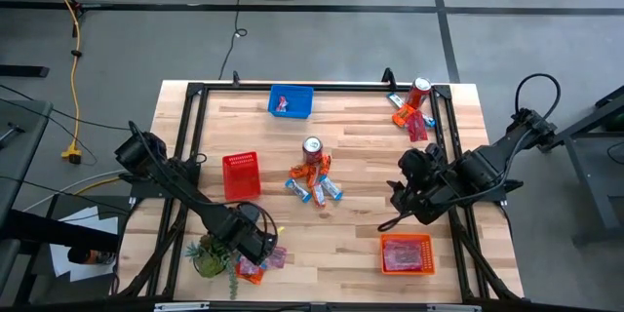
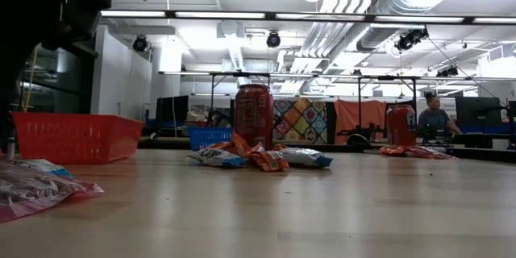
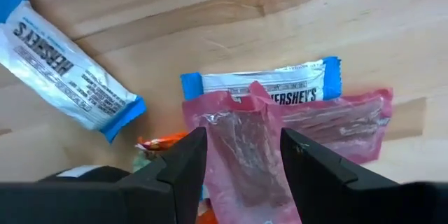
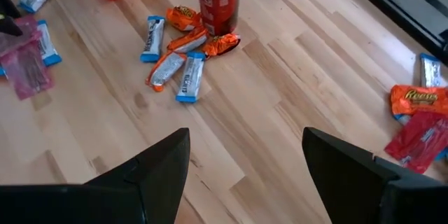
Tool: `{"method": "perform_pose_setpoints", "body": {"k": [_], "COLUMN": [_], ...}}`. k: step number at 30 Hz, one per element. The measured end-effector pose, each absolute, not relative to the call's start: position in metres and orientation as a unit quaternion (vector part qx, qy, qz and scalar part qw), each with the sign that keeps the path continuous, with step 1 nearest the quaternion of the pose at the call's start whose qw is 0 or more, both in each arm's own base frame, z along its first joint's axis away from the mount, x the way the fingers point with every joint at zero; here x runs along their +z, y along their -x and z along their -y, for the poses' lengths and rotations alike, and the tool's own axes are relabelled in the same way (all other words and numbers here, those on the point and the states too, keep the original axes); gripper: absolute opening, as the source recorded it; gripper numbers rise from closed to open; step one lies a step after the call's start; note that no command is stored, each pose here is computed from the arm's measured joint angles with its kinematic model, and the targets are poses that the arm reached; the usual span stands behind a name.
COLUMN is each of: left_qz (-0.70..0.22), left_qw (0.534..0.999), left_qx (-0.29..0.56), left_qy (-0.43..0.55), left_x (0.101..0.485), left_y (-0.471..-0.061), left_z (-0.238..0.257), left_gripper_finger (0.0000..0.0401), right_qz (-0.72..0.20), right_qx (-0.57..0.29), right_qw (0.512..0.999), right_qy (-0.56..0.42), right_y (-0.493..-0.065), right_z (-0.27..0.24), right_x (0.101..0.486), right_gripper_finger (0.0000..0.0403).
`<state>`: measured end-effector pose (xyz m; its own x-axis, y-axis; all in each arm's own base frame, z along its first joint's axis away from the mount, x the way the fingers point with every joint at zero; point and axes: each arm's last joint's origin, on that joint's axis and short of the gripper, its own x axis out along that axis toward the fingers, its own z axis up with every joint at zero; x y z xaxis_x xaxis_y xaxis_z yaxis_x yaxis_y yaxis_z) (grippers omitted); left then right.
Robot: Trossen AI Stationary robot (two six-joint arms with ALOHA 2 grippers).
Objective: Sort candy
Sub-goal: Put the red candy into the orange bin
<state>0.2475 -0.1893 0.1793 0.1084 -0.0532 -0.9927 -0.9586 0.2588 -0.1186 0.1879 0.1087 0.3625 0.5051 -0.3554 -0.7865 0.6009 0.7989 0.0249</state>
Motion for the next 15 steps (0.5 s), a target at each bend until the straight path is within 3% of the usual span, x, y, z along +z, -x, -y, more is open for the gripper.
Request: {"method": "perform_pose_setpoints", "body": {"k": [15], "left_qz": [-0.547], "left_qw": [0.554], "left_qx": [0.399], "left_qy": [0.484], "left_x": [0.164], "left_y": [-0.253], "left_z": [0.198], "left_gripper_finger": [0.0170], "right_qz": [-0.422], "right_qx": [-0.264], "right_qw": [0.860], "right_qy": [-0.116], "right_y": [-0.188], "right_z": [-0.109], "right_x": [0.362], "right_gripper_finger": [0.0273]}}
